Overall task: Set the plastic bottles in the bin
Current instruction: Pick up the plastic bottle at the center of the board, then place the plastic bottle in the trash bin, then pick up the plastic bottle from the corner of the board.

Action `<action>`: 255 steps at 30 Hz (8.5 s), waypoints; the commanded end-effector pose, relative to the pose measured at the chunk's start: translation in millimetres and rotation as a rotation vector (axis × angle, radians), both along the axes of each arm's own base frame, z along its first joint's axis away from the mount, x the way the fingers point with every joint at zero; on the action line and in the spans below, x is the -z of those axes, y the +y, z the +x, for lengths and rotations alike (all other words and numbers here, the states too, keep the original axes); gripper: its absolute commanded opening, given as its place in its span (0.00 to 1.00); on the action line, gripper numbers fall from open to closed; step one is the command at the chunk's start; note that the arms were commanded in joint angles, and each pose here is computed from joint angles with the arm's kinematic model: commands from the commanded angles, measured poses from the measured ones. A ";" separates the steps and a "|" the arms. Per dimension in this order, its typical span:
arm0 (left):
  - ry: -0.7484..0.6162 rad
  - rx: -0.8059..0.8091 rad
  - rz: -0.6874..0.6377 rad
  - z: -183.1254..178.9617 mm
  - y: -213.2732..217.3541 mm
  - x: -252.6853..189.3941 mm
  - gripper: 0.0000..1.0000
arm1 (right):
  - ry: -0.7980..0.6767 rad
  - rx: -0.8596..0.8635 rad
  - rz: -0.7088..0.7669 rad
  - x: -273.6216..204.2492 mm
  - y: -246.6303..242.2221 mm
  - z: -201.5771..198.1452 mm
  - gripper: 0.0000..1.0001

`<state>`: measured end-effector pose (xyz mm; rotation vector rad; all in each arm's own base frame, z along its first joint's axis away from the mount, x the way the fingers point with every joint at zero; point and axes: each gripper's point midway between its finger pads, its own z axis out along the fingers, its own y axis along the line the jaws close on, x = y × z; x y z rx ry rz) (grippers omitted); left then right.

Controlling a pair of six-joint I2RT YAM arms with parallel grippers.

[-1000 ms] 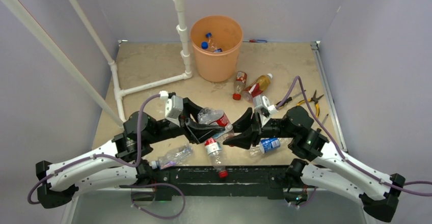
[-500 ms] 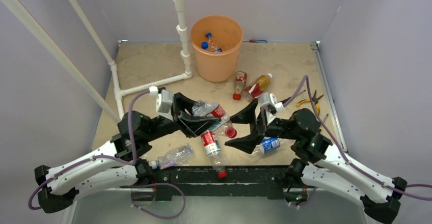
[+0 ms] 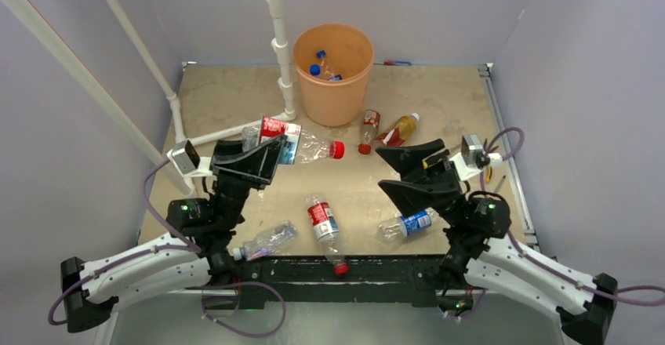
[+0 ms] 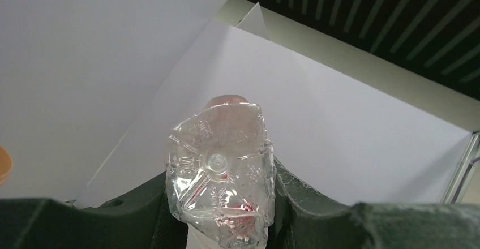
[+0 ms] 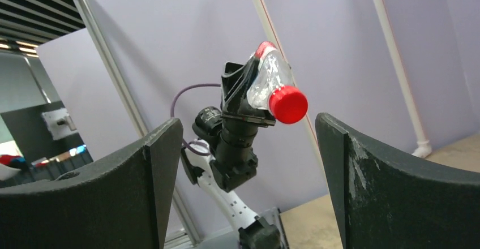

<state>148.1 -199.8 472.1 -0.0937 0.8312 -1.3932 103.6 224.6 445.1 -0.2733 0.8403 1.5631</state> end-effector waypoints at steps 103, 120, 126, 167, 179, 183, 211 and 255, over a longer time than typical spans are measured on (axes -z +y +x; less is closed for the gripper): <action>0.692 -0.245 0.354 43.4 42.1 189.5 0.99 | 0.361 1.200 -0.598 -43.1 49.0 346.1 0.00; 0.697 -0.258 0.391 47.0 36.8 222.8 0.99 | 0.371 1.220 -0.709 21.2 46.1 475.1 0.00; 0.689 -0.245 0.416 48.1 28.6 225.4 0.99 | 0.384 1.172 -0.733 50.7 58.0 481.4 0.00; 0.749 -0.167 0.436 47.4 5.1 254.9 0.99 | 0.508 0.941 -0.841 168.6 94.5 479.1 0.42; 0.749 -0.141 0.415 44.4 4.3 249.0 0.99 | 0.409 0.971 -0.734 73.9 93.8 479.0 0.66; 0.756 -0.139 0.415 44.0 4.5 249.7 0.99 | 0.383 0.975 -0.678 40.8 87.7 469.0 0.69; 0.877 -0.308 0.628 49.0 28.9 283.1 0.99 | 0.497 0.339 -0.761 187.0 66.7 123.9 0.74; 1.520 -0.315 1.128 39.2 -56.3 432.4 0.87 | 0.696 0.131 -0.662 272.4 26.8 36.4 0.77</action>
